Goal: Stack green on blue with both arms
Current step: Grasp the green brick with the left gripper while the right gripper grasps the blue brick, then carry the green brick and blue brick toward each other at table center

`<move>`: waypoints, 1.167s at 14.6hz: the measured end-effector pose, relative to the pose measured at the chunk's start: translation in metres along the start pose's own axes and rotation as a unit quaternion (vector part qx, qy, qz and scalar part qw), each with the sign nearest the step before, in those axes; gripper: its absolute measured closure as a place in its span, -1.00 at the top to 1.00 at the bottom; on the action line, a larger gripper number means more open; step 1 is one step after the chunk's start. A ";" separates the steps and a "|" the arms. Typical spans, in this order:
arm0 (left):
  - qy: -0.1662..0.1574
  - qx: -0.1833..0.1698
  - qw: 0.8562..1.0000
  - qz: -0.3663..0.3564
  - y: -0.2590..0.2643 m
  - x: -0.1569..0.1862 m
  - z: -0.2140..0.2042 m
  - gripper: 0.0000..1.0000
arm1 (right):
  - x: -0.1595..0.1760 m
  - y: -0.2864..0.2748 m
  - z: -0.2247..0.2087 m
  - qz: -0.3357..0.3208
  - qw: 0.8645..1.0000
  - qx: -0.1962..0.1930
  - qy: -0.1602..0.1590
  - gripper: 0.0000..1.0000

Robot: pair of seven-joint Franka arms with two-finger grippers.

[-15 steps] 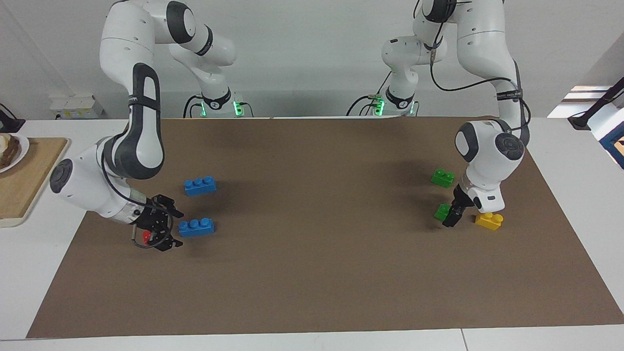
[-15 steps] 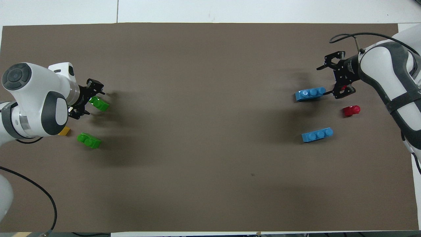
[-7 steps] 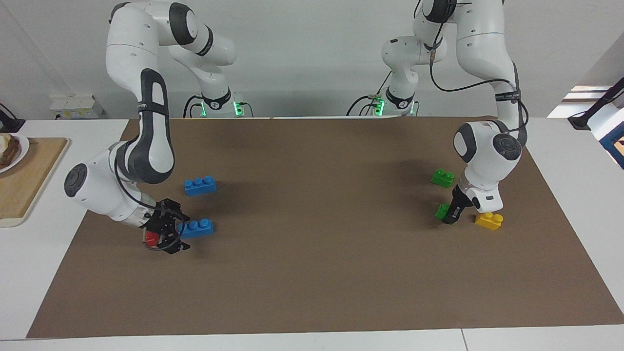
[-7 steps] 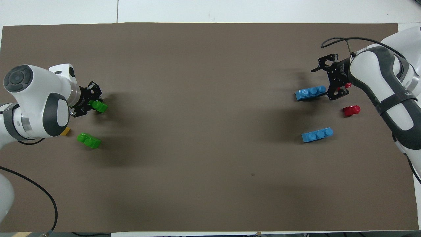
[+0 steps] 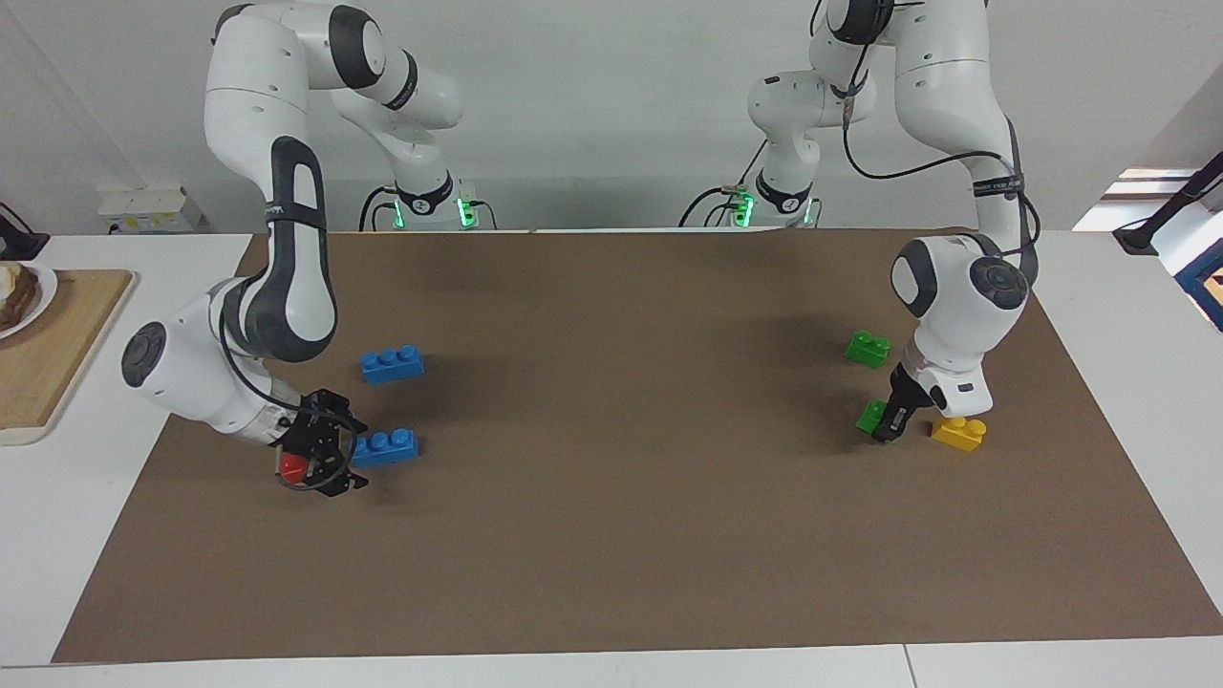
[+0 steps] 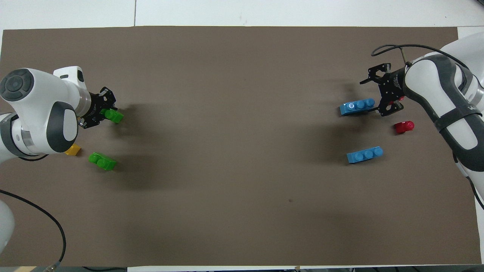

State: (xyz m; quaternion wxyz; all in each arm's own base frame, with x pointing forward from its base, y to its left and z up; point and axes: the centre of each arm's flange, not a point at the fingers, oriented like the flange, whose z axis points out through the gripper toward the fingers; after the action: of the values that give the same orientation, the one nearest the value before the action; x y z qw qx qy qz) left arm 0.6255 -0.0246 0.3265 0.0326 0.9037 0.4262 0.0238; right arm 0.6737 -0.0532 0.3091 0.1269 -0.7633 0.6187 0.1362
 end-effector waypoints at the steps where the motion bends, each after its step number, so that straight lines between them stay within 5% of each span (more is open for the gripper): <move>1: 0.000 -0.001 1.000 -0.017 0.010 -0.002 -0.010 -0.30 | 0.001 0.002 0.003 0.000 1.000 -0.003 -0.001 1.00; 6: -0.005 -0.001 0.993 -0.122 0.068 -0.049 -0.067 -0.30 | 0.006 0.007 0.012 -0.004 1.000 -0.003 0.000 1.00; 9: -0.007 0.000 0.984 -0.179 0.088 -0.076 -0.103 -0.30 | 0.008 0.009 0.012 -0.007 1.000 -0.003 0.000 0.76; 13: -0.008 -0.001 0.971 -0.238 0.100 -0.107 -0.135 -0.30 | 0.013 0.010 0.009 -0.016 1.000 0.005 -0.009 -0.20; 17: -0.010 0.014 0.968 -0.251 0.102 -0.132 -0.145 -0.30 | 0.006 0.005 0.001 -0.026 1.000 0.013 -0.008 -0.31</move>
State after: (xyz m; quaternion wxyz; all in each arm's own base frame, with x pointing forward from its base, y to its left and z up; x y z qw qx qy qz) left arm 0.6098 -0.1859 0.4771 0.0294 0.7685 0.6392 -0.0004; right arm 0.6696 -0.0591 0.3055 0.1450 -0.7761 0.5996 0.1307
